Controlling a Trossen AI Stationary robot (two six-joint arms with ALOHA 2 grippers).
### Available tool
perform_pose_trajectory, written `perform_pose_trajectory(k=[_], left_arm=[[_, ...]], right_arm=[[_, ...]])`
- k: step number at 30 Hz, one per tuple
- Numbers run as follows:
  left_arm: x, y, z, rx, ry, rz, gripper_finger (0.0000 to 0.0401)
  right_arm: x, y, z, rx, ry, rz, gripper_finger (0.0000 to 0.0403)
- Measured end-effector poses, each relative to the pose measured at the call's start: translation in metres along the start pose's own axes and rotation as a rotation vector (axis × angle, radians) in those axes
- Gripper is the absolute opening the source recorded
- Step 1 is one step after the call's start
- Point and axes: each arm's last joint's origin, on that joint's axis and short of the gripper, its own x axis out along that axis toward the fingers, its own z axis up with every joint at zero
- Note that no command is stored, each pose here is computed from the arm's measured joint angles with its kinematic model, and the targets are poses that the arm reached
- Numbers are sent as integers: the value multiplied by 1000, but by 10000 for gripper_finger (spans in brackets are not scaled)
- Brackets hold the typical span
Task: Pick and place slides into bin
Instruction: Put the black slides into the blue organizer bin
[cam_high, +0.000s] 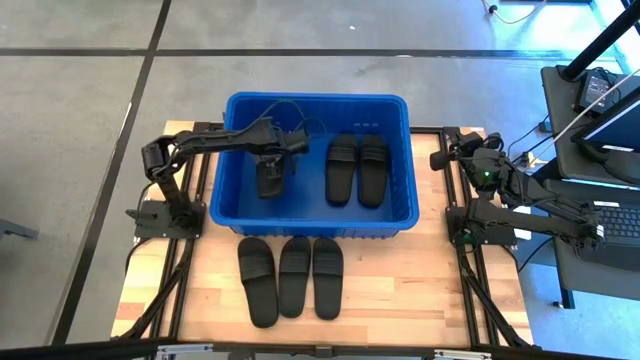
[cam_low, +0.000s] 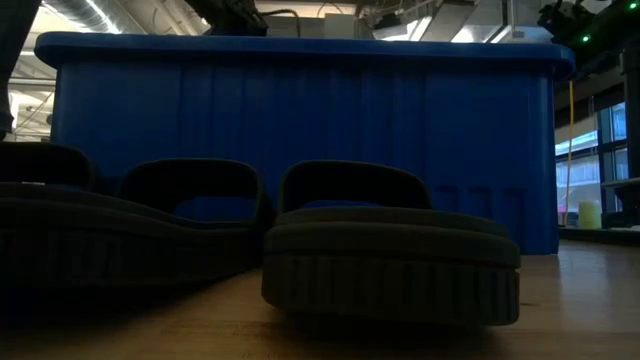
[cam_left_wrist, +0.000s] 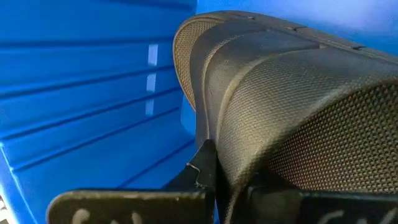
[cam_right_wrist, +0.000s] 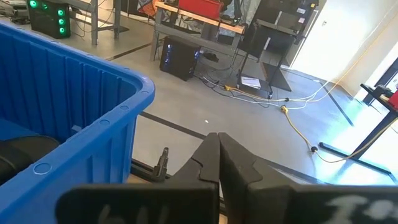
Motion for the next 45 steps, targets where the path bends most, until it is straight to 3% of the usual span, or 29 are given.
perform_pose_trajectory(k=[14, 20, 28, 39, 45], left_arm=[[-11, -5, 8, -22, -74, -6, 6], [-38, 6, 24, -103, -211, -53, 6], [-76, 5, 42, -124, -371, -58, 6], [-101, -18, 89, -133, -457, -64, 6], [-104, -34, 117, -132, -476, -9, 6]], right_arm=[[0, 0, 0, -2, 0, 0, 4], [0, 0, 0, 0, 0, 0, 15], [0, 0, -1, -10, 6, 0, 5], [0, 0, -1, -16, 10, 1, 14], [0, 0, -2, -22, 16, 1, 4]])
